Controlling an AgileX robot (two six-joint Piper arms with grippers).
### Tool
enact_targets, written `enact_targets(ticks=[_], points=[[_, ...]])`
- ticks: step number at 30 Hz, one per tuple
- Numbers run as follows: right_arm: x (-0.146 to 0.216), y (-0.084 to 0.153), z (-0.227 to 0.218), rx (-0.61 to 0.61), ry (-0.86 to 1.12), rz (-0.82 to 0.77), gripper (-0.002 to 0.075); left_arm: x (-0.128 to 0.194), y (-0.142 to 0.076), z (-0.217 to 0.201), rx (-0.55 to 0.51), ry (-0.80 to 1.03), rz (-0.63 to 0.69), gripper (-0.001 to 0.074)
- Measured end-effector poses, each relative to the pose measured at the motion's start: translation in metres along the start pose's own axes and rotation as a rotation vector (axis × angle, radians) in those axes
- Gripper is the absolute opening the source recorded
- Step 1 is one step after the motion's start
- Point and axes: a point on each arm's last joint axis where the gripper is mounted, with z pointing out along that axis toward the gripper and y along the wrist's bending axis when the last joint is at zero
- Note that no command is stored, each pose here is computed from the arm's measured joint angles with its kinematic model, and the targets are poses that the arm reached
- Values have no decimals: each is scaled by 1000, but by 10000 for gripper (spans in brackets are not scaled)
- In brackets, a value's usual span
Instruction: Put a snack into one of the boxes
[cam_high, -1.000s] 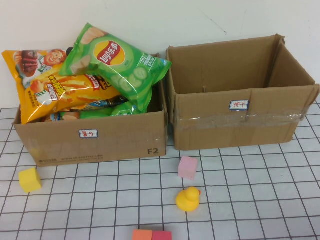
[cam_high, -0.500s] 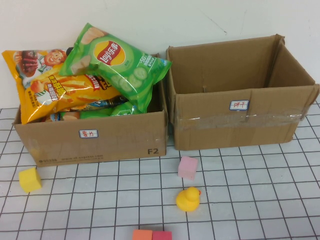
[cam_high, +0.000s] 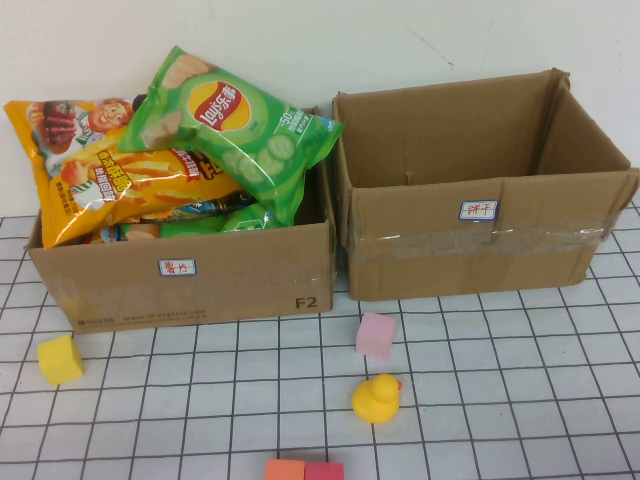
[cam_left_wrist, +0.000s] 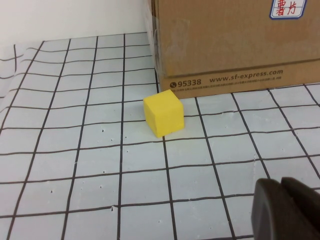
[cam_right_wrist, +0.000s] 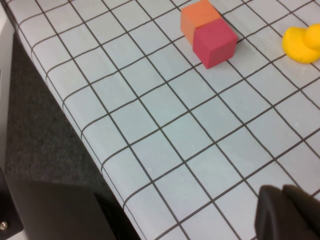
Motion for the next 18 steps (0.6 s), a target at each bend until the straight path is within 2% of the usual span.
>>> enact_targets(ticks=[7, 10, 13, 18], points=[[0, 0, 0, 0, 0, 0, -1, 0, 0, 0, 0, 0, 0, -1], [0, -4, -2, 58, -16, -45, -1, 0, 0, 0, 0, 0, 0, -1], [-4, -11, -14, 230, -131, -63, -1, 0, 0, 0, 1, 0, -1, -1], [2, -23, -39, 627, -388, -44, -1, 0, 0, 0, 1, 0, -1, -1]])
